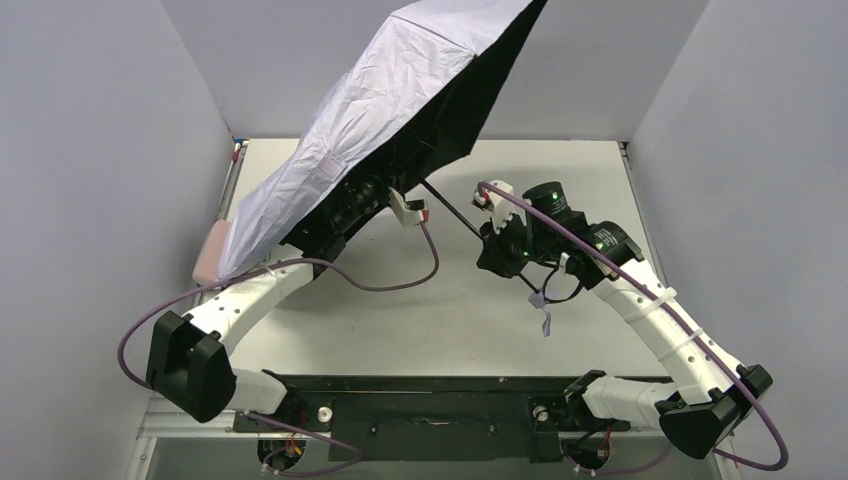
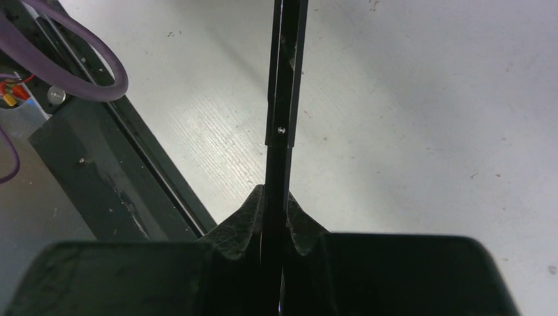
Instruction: Open the umbrella
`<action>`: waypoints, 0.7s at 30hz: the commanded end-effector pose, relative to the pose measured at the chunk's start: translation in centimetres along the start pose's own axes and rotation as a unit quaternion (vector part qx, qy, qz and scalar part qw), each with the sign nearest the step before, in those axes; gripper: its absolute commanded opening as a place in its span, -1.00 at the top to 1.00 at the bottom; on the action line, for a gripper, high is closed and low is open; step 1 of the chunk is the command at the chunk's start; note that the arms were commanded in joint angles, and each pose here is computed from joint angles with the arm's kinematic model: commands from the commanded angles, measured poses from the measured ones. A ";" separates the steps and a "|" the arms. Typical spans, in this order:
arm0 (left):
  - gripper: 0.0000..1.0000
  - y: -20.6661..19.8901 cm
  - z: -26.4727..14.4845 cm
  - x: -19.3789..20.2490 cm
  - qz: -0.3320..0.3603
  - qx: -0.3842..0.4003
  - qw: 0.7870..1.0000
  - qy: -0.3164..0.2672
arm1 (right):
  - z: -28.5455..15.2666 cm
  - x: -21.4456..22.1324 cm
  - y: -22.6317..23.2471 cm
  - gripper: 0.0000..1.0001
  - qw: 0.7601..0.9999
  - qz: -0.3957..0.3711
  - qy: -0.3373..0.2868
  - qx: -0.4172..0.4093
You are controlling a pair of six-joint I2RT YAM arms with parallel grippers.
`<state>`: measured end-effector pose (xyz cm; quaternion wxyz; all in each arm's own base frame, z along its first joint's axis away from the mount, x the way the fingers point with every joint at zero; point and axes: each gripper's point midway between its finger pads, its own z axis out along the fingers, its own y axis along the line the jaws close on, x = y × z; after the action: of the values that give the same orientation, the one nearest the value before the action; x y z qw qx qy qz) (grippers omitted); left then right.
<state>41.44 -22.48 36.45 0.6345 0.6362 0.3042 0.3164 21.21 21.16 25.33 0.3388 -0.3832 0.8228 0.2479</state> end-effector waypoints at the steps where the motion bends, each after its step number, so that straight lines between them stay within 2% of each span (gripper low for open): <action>1: 0.35 3.5 -3.6 12.4 0.001 -0.054 0.974 0.221 | -2.9 1.1 1.8 1.00 0.998 -0.061 -0.006 -0.025; 3: 0.43 3.7 -3.8 13.4 0.005 -0.055 0.971 0.234 | -3.0 1.5 1.3 1.00 0.998 -0.063 0.002 -0.012; 17: 0.53 5.3 -5.7 19.2 0.033 -0.080 0.948 0.307 | -2.8 4.3 -0.2 1.00 0.996 -0.072 0.050 0.026; 19: 0.58 5.6 -5.8 19.4 0.035 -0.085 0.947 0.309 | -2.8 4.8 -0.4 1.00 0.995 -0.073 0.059 0.031; 21: 0.78 5.9 -5.9 19.3 0.034 -0.093 0.949 0.301 | -2.7 5.4 -0.8 1.00 0.994 -0.075 0.070 0.040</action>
<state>46.05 -19.49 35.85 0.6161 0.6360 0.3068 0.3491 24.49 20.77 25.86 0.4094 -0.4020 0.7974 0.1869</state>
